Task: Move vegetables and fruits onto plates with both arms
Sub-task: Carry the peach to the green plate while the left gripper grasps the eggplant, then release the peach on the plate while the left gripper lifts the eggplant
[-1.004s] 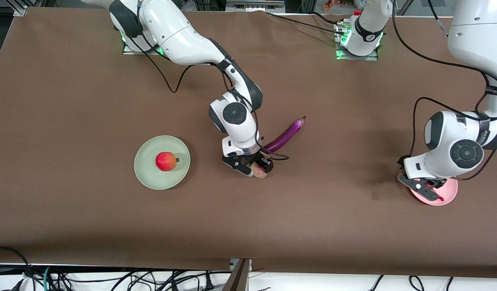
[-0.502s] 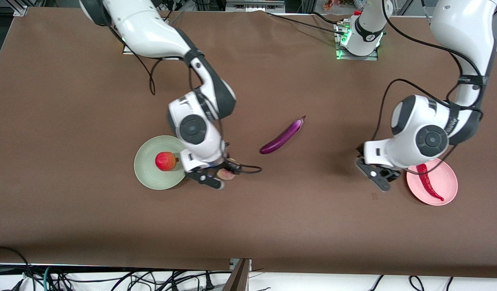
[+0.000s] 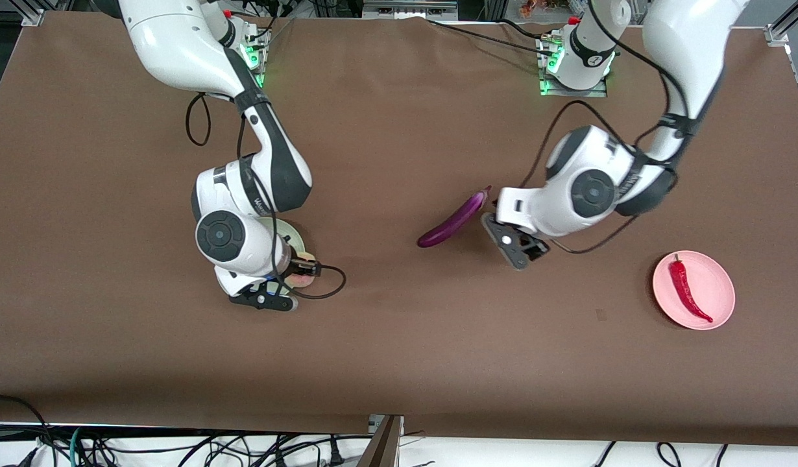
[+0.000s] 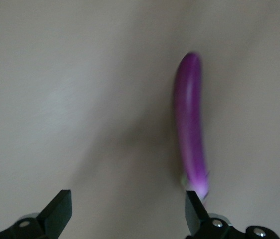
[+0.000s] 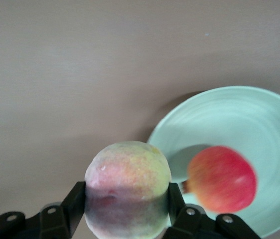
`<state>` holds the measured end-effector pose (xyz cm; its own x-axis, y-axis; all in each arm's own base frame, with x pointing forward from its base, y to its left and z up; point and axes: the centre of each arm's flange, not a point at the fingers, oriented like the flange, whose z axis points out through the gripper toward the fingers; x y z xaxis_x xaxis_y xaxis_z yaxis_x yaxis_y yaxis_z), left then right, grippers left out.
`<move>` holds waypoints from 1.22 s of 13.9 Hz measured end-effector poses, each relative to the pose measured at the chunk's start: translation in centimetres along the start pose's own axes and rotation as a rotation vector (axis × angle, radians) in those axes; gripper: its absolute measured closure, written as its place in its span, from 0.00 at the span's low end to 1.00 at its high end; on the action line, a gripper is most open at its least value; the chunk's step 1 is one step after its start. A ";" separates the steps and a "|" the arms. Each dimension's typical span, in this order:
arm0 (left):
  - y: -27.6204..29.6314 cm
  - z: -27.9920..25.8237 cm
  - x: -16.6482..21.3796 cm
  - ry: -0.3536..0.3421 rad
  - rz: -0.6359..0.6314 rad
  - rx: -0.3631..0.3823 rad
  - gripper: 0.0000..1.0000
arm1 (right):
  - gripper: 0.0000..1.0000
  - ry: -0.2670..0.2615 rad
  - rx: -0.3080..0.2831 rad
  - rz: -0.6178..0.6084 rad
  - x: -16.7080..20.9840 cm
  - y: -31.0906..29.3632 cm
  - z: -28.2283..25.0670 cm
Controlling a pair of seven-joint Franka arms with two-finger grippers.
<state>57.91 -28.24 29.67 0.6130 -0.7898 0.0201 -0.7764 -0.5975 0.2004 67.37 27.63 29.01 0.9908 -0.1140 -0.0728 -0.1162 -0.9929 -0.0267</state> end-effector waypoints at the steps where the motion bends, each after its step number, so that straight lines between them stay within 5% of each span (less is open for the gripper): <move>1: 2.2 1.6 0.7 0.014 -0.021 0.002 0.00 | 0.29 0.010 -0.005 -0.019 -0.3 1.5 1.2; 7: 7.3 10.0 -0.1 0.097 -0.049 0.005 0.00 | 0.29 0.004 -0.019 -0.067 -2.1 6.6 3.8; 10: 8.1 13.0 -0.8 0.085 -0.053 0.050 0.00 | 0.29 0.022 -0.017 -0.074 -2.7 8.0 5.4; 13: 8.8 14.3 -0.8 0.069 -0.052 0.071 0.29 | 0.27 0.027 -0.002 -0.057 -3.0 8.5 6.3; 15: 8.1 14.1 -0.8 0.071 -0.050 0.088 0.53 | 0.07 0.030 0.016 -0.048 -3.0 8.3 5.4; 17: 6.7 12.9 -0.9 0.074 -0.068 0.107 0.63 | 0.01 0.006 0.031 -0.029 -3.1 7.7 2.3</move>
<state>50.30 -33.31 18.34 0.6705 -0.7373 0.0830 -0.7417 -0.6635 0.0983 63.19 20.39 26.73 0.9942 -0.0852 -0.0653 -0.0892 -0.9942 -0.0600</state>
